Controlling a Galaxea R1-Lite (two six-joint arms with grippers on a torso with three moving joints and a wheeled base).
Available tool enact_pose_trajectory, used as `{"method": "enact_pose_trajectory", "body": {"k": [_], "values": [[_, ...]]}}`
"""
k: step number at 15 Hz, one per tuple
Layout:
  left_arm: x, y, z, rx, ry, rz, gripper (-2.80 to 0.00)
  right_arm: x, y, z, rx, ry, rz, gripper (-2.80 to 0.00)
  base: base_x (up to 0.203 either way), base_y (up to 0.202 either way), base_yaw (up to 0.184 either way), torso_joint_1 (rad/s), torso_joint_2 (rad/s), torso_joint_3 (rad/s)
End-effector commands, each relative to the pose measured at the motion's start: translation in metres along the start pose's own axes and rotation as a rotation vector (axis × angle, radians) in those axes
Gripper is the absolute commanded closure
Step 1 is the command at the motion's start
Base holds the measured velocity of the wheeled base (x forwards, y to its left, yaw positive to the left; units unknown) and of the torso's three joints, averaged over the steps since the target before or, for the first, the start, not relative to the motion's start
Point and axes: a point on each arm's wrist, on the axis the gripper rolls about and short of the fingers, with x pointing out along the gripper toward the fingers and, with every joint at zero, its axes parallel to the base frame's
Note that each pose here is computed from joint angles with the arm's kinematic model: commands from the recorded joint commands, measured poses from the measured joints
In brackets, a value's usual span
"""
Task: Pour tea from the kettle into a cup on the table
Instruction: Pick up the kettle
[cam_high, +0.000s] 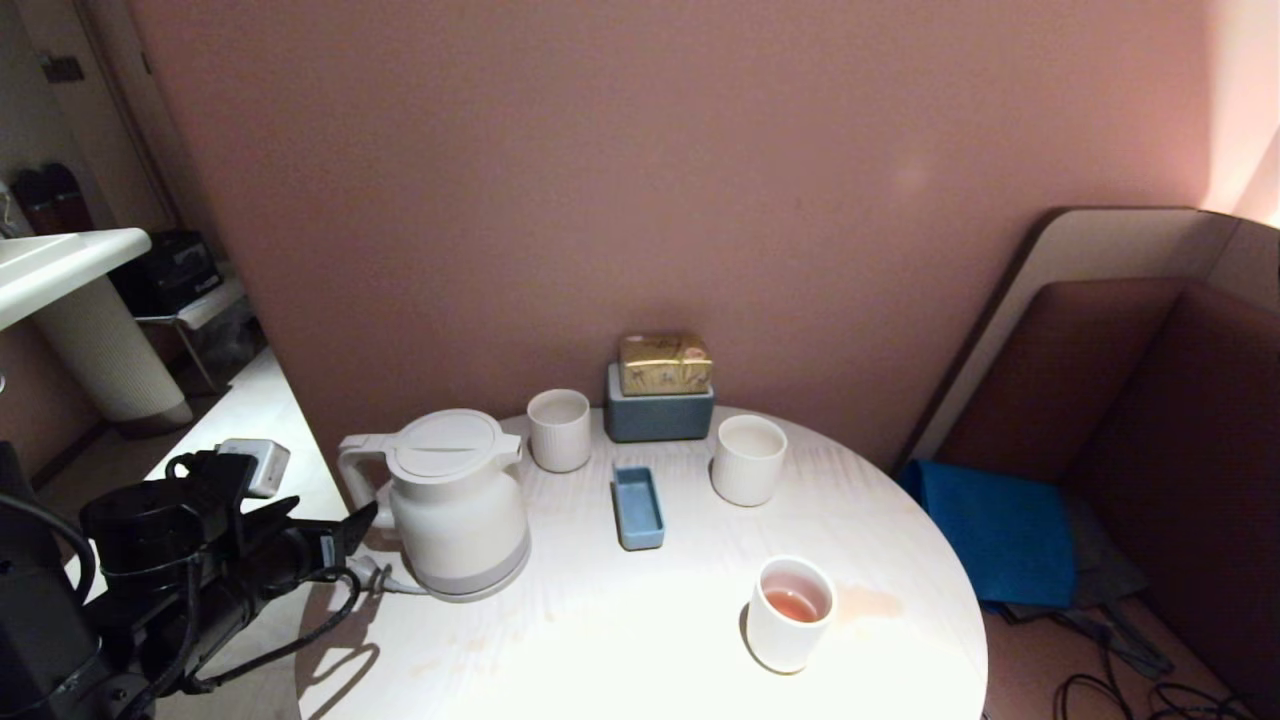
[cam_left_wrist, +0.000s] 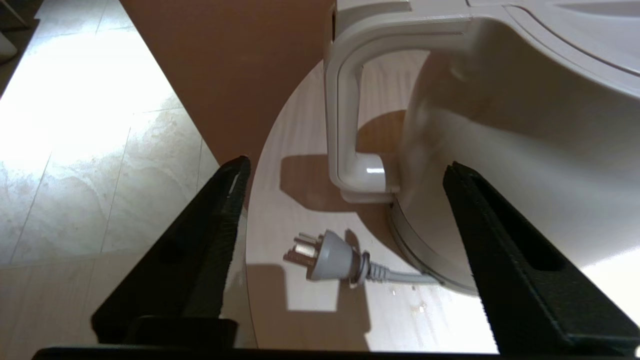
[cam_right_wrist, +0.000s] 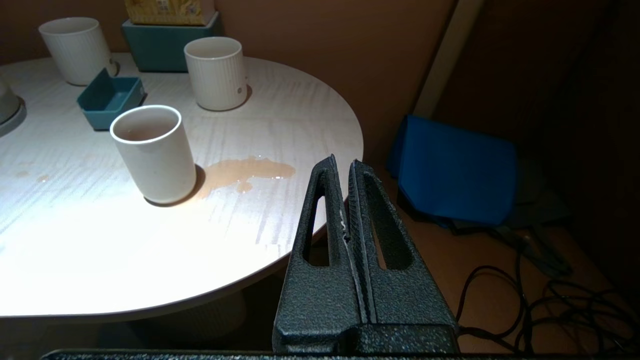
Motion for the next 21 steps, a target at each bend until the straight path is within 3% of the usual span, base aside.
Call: {"method": "enact_pose_trajectory", "body": {"k": [1, 12, 18, 21], "values": [[0.012, 0.001, -0.006, 0.0, 0.009, 0.004, -2.8, 0.0, 0.0, 0.0, 0.0, 0.001, 0.0, 0.0, 0.0, 0.0, 0.0, 0.0, 0.0, 0.0], [0.047, 0.009, 0.006, -0.002, -0.075, 0.03, -2.8, 0.0, 0.0, 0.0, 0.0, 0.0, 0.001, 0.0, 0.0, 0.0, 0.0, 0.0, 0.0, 0.0], [0.065, 0.012, -0.001, -0.013, -0.073, 0.037, -2.8, 0.0, 0.0, 0.0, 0.0, 0.0, 0.0, 0.0, 0.0, 0.0, 0.0, 0.0, 0.0, 0.0], [0.071, 0.012, -0.007, -0.017, -0.122, 0.038, -2.8, 0.0, 0.0, 0.0, 0.0, 0.0, 0.0, 0.0, 0.0, 0.0, 0.0, 0.0, 0.0, 0.0]]}}
